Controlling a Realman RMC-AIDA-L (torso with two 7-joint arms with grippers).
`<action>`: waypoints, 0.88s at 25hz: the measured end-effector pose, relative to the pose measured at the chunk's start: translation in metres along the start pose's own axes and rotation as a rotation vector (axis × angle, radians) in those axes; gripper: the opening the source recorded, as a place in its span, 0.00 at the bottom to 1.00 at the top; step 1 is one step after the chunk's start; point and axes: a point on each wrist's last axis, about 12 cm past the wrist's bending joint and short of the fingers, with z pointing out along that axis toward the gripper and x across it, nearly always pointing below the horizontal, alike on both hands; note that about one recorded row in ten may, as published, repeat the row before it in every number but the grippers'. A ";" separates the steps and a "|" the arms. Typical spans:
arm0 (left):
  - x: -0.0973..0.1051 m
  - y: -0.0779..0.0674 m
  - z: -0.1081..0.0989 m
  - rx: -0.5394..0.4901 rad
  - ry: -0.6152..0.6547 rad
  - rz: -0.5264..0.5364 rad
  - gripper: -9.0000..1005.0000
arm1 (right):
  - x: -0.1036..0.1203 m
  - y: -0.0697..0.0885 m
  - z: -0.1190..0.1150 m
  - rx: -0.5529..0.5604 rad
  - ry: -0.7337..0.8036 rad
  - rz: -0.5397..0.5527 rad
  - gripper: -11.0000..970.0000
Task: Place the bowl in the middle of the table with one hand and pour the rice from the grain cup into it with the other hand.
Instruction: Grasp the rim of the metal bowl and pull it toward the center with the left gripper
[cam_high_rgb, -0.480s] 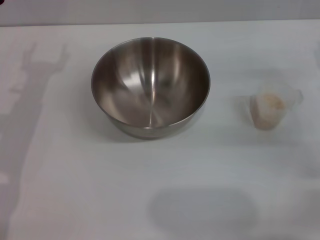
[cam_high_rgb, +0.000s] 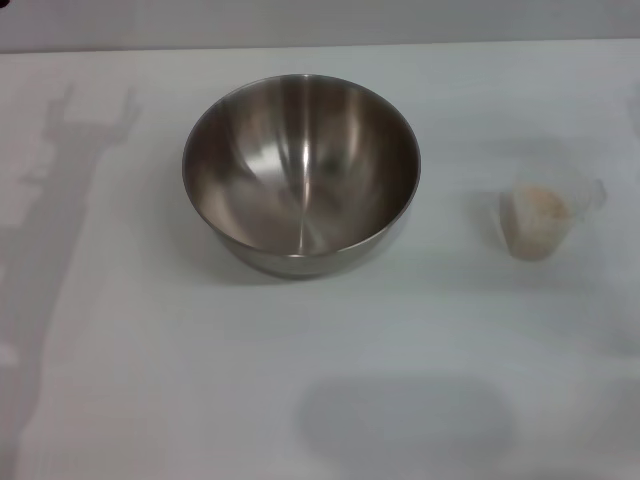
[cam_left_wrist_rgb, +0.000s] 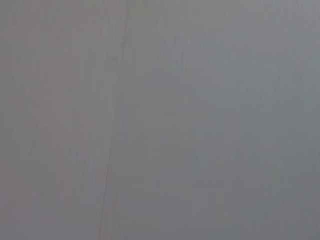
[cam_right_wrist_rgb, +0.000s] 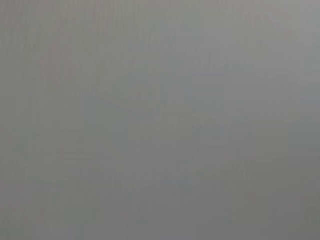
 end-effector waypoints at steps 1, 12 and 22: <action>0.000 0.000 0.000 0.000 0.000 0.000 0.84 | 0.000 0.000 0.000 0.000 0.000 0.000 0.73; -0.007 0.000 0.019 -0.030 0.032 -0.135 0.83 | 0.000 -0.001 0.000 0.003 0.000 -0.001 0.73; -0.061 -0.023 0.093 -0.053 0.409 -0.269 0.77 | 0.000 -0.002 0.000 0.002 -0.002 0.000 0.73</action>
